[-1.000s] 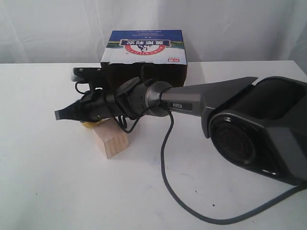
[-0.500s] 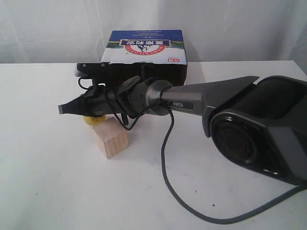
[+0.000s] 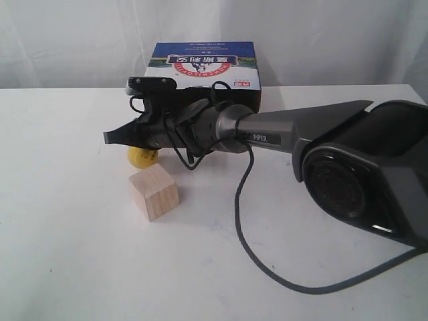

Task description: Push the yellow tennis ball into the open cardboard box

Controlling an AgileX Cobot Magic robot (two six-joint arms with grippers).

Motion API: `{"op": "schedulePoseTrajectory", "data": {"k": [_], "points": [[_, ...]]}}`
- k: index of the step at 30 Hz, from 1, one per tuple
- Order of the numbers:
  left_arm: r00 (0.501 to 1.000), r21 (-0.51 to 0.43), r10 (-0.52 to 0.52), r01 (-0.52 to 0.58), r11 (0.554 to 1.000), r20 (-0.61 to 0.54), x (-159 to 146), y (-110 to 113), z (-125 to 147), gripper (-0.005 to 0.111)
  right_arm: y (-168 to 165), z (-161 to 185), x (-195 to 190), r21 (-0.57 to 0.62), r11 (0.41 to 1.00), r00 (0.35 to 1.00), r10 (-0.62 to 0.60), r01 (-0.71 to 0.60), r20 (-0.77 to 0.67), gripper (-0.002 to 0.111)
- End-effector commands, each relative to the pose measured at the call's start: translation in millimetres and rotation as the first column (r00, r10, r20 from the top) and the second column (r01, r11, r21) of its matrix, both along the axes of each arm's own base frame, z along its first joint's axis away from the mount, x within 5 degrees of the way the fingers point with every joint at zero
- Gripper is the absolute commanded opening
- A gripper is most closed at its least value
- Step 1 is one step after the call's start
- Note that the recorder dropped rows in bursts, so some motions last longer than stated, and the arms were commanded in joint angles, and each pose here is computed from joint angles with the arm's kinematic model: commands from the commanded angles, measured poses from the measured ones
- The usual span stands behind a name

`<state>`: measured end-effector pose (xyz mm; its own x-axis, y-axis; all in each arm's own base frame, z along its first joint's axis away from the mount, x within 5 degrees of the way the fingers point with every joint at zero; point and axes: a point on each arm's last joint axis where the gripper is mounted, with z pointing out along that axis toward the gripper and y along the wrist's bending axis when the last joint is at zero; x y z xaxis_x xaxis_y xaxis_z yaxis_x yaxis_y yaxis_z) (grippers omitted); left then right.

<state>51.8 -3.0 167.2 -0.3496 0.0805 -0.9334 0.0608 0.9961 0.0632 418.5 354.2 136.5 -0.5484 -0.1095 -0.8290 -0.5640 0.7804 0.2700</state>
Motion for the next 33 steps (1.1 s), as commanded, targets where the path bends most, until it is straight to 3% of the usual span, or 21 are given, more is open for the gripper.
{"op": "schedulePoseTrajectory", "data": {"k": [1, 12, 14, 19, 21, 24, 25, 26, 30, 33], "points": [[1.000, -0.007, -0.001, 0.001, 1.000, 0.001, -0.2, -0.3, -0.7, 0.000, -3.5, 10.6, 2.1, -0.046, 0.999, 0.998, 0.028, -0.025, 0.065, 0.000], [1.000, -0.007, -0.001, 0.001, 1.000, 0.001, -0.2, -0.3, -0.7, 0.000, -3.9, 20.3, 1.2, -0.098, 0.993, 0.989, 0.077, -0.065, 0.123, 0.000], [1.000, -0.007, -0.001, 0.001, 1.000, 0.001, -0.2, -0.3, -0.7, 0.000, -1.0, 24.0, -4.3, -0.111, 0.984, 0.982, 0.151, -0.139, 0.110, 0.000], [1.000, -0.007, -0.001, 0.001, 1.000, 0.001, -0.2, -0.3, -0.7, 0.000, 10.6, 38.2, -21.2, -0.371, 0.887, 0.893, 0.379, -0.276, 0.241, 0.000], [1.000, -0.007, -0.001, 0.001, 1.000, 0.001, -0.2, -0.3, -0.7, 0.000, 12.6, 47.4, -30.5, -0.434, 0.844, 0.876, 0.434, -0.314, 0.212, 0.000], [1.000, -0.007, -0.001, 0.001, 1.000, 0.001, -0.2, -0.3, -0.7, 0.000, -0.8, 51.9, -29.6, -0.526, 0.803, 0.949, 0.315, -0.279, -0.022, 0.000], [1.000, -0.007, -0.001, 0.001, 1.000, 0.001, -0.2, -0.3, -0.7, 0.000, -6.4, 54.6, -26.7, -0.601, 0.753, 0.955, 0.288, -0.267, -0.064, 0.000], [1.000, -0.007, -0.001, 0.001, 1.000, 0.001, -0.2, -0.3, -0.7, 0.000, -4.7, 59.9, -24.8, -0.613, 0.741, 0.949, 0.311, -0.274, -0.048, 0.000], [1.000, -0.007, -0.001, 0.001, 1.000, 0.001, -0.2, -0.3, -0.7, 0.000, 7.8, 76.4, -14.9, -0.535, 0.811, 0.945, 0.321, -0.238, 0.067, 0.000], [1.000, -0.007, -0.001, 0.001, 1.000, 0.001, -0.2, -0.3, -0.7, 0.000, 19.0, 58.1, -4.8, -0.488, 0.845, 0.942, 0.314, -0.219, 0.119, 0.000]]}}
